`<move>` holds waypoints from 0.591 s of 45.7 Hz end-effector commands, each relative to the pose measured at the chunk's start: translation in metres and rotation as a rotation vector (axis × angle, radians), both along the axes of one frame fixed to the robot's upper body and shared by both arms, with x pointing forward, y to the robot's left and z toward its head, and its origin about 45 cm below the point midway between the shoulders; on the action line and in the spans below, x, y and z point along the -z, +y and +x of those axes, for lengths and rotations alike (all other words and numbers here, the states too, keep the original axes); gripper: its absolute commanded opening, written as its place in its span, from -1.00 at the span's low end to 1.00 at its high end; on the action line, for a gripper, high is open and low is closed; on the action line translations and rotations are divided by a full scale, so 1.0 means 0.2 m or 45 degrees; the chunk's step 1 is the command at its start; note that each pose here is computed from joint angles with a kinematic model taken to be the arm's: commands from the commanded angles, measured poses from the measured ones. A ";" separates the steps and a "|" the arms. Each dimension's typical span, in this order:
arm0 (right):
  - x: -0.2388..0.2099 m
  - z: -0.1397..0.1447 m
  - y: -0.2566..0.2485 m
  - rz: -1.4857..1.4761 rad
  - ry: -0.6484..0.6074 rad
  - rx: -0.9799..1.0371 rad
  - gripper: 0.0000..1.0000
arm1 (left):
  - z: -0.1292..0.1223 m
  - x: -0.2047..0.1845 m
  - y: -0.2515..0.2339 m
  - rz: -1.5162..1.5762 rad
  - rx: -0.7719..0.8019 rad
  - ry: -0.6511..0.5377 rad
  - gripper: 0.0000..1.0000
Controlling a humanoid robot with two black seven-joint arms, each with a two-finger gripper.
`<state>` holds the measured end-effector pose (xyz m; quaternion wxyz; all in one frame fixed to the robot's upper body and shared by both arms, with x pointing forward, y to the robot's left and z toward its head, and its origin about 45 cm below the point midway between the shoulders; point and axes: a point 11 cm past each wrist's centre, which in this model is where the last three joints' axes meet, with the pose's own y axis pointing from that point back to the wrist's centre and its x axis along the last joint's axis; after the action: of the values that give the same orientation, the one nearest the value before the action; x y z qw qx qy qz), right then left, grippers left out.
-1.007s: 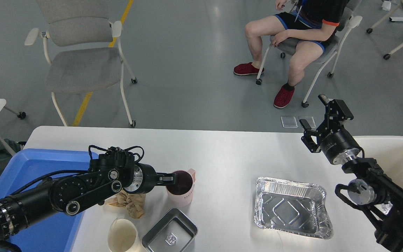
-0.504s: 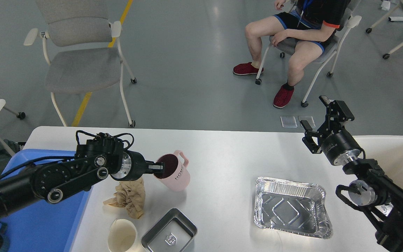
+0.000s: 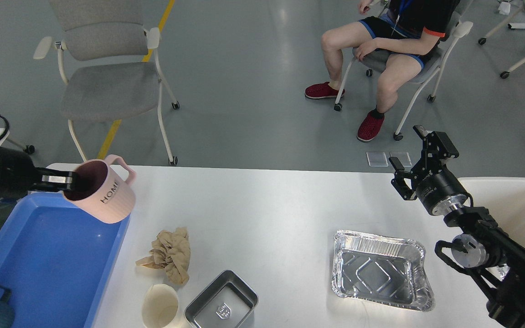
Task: Tidy desktop
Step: 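Lift the pink mug and place it in the blue tray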
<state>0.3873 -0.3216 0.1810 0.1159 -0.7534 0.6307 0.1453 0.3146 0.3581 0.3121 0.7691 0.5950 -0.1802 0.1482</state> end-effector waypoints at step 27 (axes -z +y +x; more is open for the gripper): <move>0.03 -0.01 0.00 0.005 0.016 0.002 1.00 | -0.62 0.76 0.53 0.100 -0.598 0.314 -1.00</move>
<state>0.3847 -0.3212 0.1763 0.1136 -0.7524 0.6313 0.1500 0.2155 0.4556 0.1821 0.7185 0.6535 0.0245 0.2368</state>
